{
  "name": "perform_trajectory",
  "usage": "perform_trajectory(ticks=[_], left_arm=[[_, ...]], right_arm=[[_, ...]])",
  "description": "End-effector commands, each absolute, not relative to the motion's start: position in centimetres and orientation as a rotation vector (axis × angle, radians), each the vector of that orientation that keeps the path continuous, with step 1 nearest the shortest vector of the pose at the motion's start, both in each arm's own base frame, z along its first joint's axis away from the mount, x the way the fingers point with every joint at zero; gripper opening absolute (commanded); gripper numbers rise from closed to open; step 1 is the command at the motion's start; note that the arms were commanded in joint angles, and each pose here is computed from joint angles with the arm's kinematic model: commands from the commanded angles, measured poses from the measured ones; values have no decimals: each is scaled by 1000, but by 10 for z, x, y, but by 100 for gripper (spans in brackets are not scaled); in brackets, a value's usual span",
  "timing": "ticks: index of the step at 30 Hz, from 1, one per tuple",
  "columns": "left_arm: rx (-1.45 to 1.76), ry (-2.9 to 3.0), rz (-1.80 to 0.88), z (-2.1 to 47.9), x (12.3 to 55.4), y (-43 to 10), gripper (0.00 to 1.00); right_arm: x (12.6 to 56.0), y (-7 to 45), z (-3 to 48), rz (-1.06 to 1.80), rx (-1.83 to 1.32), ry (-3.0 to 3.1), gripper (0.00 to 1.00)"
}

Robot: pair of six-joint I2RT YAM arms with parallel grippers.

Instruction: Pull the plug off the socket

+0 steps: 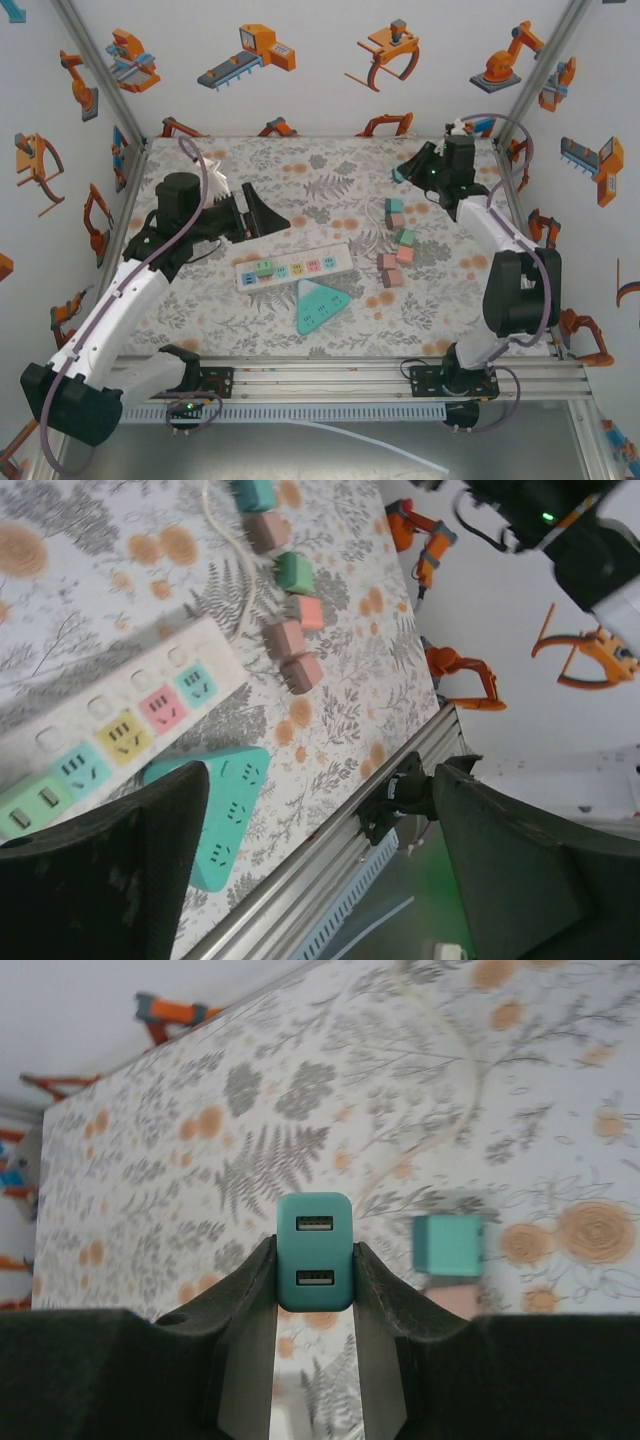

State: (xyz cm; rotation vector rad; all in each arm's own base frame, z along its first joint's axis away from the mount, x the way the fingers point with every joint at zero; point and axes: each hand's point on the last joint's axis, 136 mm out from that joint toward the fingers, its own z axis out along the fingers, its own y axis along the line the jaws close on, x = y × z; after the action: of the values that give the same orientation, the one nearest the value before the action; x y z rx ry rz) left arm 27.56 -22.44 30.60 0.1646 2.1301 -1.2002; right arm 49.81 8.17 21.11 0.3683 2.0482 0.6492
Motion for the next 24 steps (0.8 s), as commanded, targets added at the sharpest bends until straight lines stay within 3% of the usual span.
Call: perform_trajectory(ticks=[1, 4, 15, 24], left_arm=[[276, 2076, -1198, 322, 275, -243, 92], [252, 2098, -1170, 315, 277, -250, 100], [162, 2124, -1109, 303, 275, -244, 97], [119, 2129, -1064, 299, 279, -237, 97]], right_arm=[[520, 70, 191, 688, 450, 1993, 11], [537, 64, 178, 694, 427, 1968, 11], [567, 70, 116, 716, 444, 2056, 13], [559, 70, 90, 695, 456, 2132, 37]])
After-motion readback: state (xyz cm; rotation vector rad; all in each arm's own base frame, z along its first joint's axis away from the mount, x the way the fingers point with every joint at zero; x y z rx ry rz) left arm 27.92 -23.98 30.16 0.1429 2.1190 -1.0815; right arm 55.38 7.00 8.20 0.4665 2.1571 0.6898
